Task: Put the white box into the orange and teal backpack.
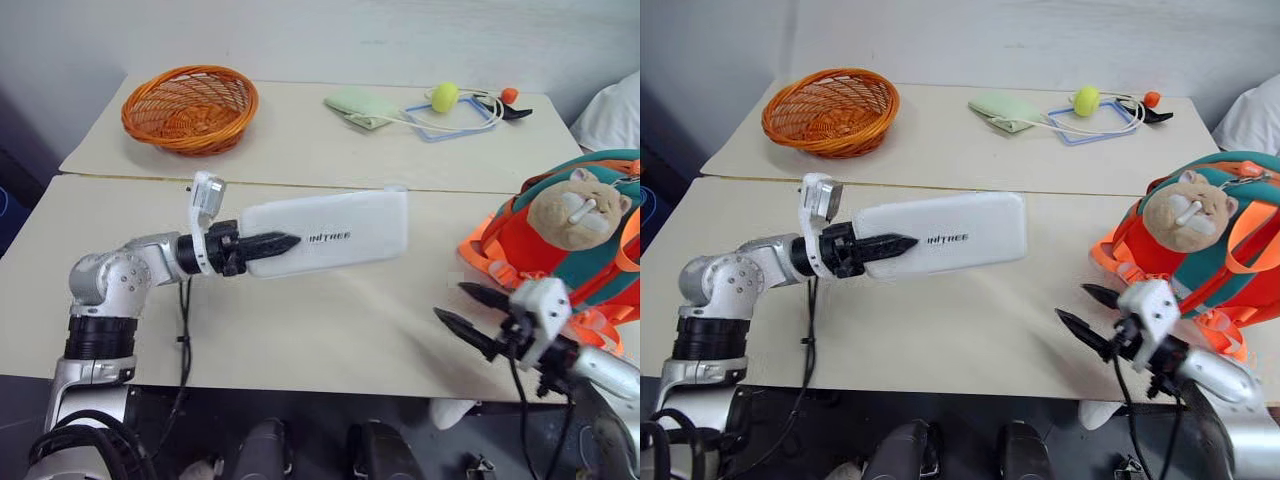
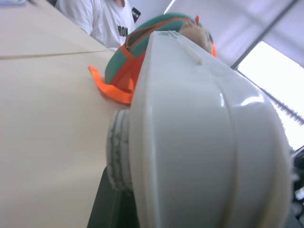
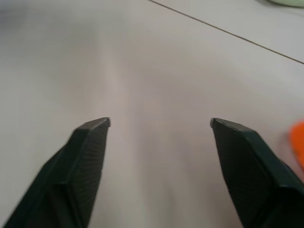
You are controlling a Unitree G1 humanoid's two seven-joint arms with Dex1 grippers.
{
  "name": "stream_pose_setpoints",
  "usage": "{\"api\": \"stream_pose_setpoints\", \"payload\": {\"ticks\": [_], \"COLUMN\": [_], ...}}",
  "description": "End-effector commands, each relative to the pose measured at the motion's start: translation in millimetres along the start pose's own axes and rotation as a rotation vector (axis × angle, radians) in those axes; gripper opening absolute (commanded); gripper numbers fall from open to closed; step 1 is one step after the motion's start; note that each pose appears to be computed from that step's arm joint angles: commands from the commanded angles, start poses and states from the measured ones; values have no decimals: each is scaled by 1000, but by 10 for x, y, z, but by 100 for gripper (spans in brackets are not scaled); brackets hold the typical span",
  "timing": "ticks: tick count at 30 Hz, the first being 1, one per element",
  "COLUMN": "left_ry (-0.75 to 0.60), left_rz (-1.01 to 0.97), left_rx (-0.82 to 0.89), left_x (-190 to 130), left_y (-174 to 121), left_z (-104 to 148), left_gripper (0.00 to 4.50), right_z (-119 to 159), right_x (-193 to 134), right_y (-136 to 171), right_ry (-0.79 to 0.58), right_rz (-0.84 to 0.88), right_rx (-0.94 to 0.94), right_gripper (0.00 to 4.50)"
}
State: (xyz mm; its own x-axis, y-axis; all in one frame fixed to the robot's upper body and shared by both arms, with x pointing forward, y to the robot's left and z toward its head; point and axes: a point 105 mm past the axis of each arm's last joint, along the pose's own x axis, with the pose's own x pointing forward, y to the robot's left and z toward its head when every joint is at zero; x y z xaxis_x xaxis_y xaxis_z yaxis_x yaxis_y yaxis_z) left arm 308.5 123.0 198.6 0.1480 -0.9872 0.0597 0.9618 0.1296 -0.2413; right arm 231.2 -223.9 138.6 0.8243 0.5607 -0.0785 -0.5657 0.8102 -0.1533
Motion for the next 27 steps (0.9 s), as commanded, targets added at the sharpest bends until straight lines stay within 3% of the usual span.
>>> {"api": "stream_pose_setpoints", "payload": {"ticks": [1,4,7,11,15,21,24,27], "left_ry": [26,62,113,78,-92,-24,-10,-27], "left_rz": [-32,-37,-73,-57,-49,-64,-45,16], "left_rx": [326,459,498,511,436,441,426,387], "left_x": [26,-16,-176,-205,-120,-68,-103,-206], "left_y": [-45,-44,-119,-139,-169,-159,-136,-78], "left_z": [110,107,116,203,405,276,240,226], "left_gripper": [122,122,122,122,122,122,122,122], "right_z": [152,49,57,135,204,274,354,403], "right_x": [-425,-775,-1176,-1298,-986,-419,-121,91], "right_y": [-142,-208,-446,-612,-682,-797,-704,-622], "right_ry": [-106,-92,-99,-145,-210,-268,-301,-328], "right_rz": [-155,-236,-447,-536,-417,-219,-93,-8], "right_rx": [10,90,-29,-76,-45,41,69,82], "right_gripper": [448,448,448,448,448,448,388,286]}}
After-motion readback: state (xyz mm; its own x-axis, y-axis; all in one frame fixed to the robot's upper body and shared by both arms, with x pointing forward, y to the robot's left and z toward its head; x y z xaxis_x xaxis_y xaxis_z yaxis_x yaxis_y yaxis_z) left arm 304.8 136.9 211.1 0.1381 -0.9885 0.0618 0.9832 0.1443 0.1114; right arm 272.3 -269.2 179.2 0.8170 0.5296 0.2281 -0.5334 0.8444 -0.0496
